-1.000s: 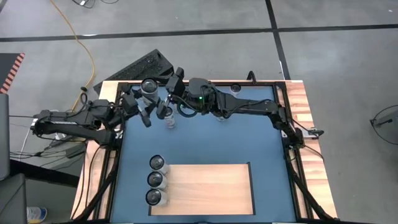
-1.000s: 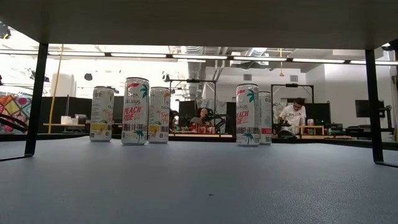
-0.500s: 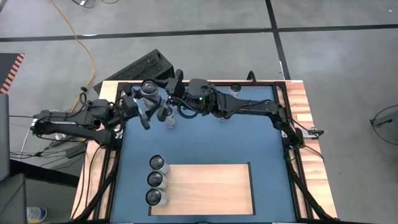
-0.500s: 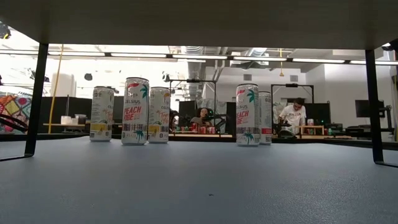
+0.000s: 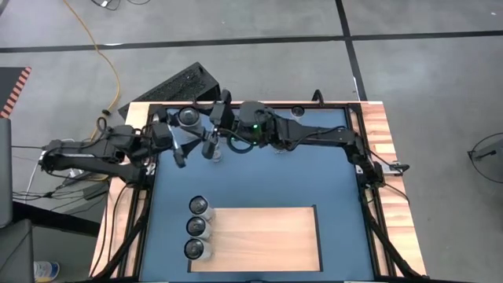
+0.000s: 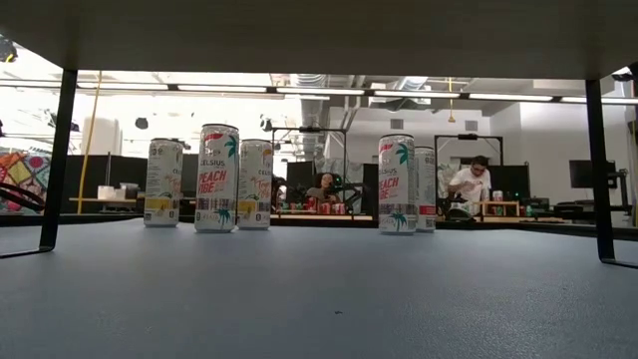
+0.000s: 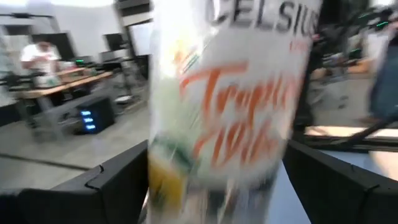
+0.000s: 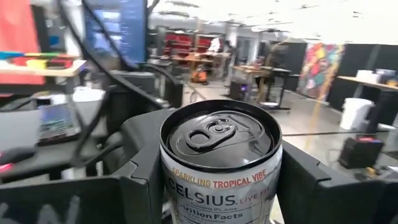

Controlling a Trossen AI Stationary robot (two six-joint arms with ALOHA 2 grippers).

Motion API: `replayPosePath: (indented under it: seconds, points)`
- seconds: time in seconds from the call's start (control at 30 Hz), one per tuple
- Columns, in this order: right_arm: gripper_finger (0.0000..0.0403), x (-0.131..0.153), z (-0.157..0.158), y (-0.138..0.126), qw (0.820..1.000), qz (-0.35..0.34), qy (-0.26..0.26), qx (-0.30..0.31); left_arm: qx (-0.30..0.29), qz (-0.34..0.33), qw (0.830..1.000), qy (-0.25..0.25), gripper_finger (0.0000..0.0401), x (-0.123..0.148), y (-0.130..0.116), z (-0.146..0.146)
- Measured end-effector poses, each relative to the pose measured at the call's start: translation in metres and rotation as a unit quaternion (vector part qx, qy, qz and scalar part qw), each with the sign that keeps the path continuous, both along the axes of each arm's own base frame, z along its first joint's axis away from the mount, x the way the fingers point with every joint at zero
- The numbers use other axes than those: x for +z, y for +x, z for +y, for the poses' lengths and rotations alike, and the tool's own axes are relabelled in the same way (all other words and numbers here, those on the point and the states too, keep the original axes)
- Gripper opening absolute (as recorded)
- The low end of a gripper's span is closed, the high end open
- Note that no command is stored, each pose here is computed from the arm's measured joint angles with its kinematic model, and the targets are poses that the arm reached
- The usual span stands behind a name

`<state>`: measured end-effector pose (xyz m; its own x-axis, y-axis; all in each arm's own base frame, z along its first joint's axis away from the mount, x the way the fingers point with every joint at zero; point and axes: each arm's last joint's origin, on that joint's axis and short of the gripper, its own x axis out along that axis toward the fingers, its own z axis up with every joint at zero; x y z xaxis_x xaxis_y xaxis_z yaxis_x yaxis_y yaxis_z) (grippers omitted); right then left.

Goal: Place canned beverage on shelf
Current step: Put the bottom right white yellow soda can on the shelf

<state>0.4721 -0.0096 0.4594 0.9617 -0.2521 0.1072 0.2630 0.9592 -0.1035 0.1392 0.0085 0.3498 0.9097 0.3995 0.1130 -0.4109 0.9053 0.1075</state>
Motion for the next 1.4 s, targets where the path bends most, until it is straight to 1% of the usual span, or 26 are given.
replayPosePath:
  seconds: [0.1, 0.2, 0.27, 0.37, 0.43, 0.5, 0.57, 0.67, 0.77, 0.83, 0.9, 0.93, 1.0, 1.03, 1.07, 1.1, 1.17, 1.2, 1.23, 1.27, 1.33, 1.4]
  points:
    - [0.0209, 0.013, -0.003, -0.013, 0.999, 0.005, -0.011, 0.039, -0.033, -0.018, 0.999, -0.011, 0.0332, 0.003, -0.006, -0.001]
    - [0.0209, 0.022, -0.004, -0.026, 0.998, 0.024, -0.013, 0.064, -0.091, -0.031, 0.995, -0.019, 0.0333, 0.005, -0.011, -0.004]
    - [0.0209, 0.028, -0.006, -0.036, 0.996, 0.039, -0.007, 0.082, -0.136, -0.041, 0.990, -0.026, 0.0333, 0.007, -0.016, -0.007]
    - [0.0209, 0.032, -0.009, -0.049, 0.987, 0.069, 0.000, 0.147, -0.204, -0.043, 0.978, -0.033, 0.0333, 0.007, -0.022, -0.011]
    - [0.0209, 0.031, -0.005, -0.056, 0.977, 0.099, 0.002, 0.188, -0.231, -0.040, 0.971, -0.037, 0.0333, 0.006, -0.026, -0.012]
    - [0.0210, 0.030, 0.007, -0.064, 0.964, 0.128, 0.009, 0.234, -0.252, -0.043, 0.966, -0.042, 0.0333, 0.007, -0.031, -0.013]
    - [0.0211, 0.024, 0.023, -0.067, 0.946, 0.163, 0.015, 0.281, -0.268, -0.045, 0.961, -0.049, 0.0333, 0.007, -0.033, -0.014]
    - [0.0211, 0.016, 0.056, -0.071, 0.918, 0.200, 0.017, 0.340, -0.280, -0.049, 0.957, -0.061, 0.0333, 0.008, -0.036, -0.014]
    - [0.0211, 0.012, 0.098, -0.073, 0.905, 0.203, -0.002, 0.374, -0.289, -0.055, 0.953, -0.069, 0.0333, 0.009, -0.039, -0.015]
    - [0.0212, 0.011, 0.129, -0.079, 0.900, 0.199, -0.028, 0.387, -0.293, -0.056, 0.952, -0.074, 0.0333, 0.009, -0.039, -0.015]
    - [0.0212, 0.008, 0.158, -0.086, 0.902, 0.206, -0.044, 0.376, -0.294, -0.057, 0.951, -0.081, 0.0333, 0.009, -0.039, -0.015]
    - [0.0212, 0.003, 0.172, -0.086, 0.906, 0.208, -0.048, 0.366, -0.294, -0.057, 0.950, -0.084, 0.0333, 0.009, -0.039, -0.015]
    - [0.0212, -0.002, 0.194, -0.086, 0.923, 0.195, -0.056, 0.328, -0.292, -0.058, 0.950, -0.090, 0.0333, 0.009, -0.039, -0.015]
    - [0.0212, -0.005, 0.208, -0.090, 0.927, 0.199, -0.058, 0.313, -0.291, -0.059, 0.950, -0.092, 0.0333, 0.009, -0.039, -0.015]
    - [0.0212, -0.014, 0.218, -0.089, 0.929, 0.210, -0.067, 0.296, -0.291, -0.061, 0.950, -0.092, 0.0333, 0.009, -0.039, -0.015]
    - [0.0213, -0.024, 0.226, -0.082, 0.932, 0.213, -0.075, 0.283, -0.292, -0.064, 0.950, -0.093, 0.0333, 0.010, -0.039, -0.015]
    - [0.0213, -0.034, 0.241, -0.077, 0.934, 0.202, -0.068, 0.285, -0.291, -0.072, 0.949, -0.100, 0.0333, 0.011, -0.039, -0.014]
    - [0.0213, -0.039, 0.242, -0.076, 0.932, 0.213, -0.052, 0.287, -0.289, -0.079, 0.948, -0.104, 0.0333, 0.012, -0.039, -0.014]
    - [0.0213, -0.046, 0.241, -0.074, 0.924, 0.235, -0.036, 0.299, -0.290, -0.088, 0.947, -0.108, 0.0333, 0.013, -0.040, -0.014]
    - [0.0213, -0.049, 0.238, -0.072, 0.917, 0.237, -0.011, 0.322, -0.290, -0.094, 0.946, -0.113, 0.0333, 0.014, -0.040, -0.014]
    - [0.0213, -0.046, 0.233, -0.067, 0.917, 0.202, 0.023, 0.342, -0.291, -0.098, 0.944, -0.121, 0.0333, 0.015, -0.041, -0.014]
    - [0.0213, -0.047, 0.227, -0.066, 0.914, 0.205, 0.038, 0.347, -0.291, -0.101, 0.943, -0.123, 0.0333, 0.015, -0.041, -0.014]
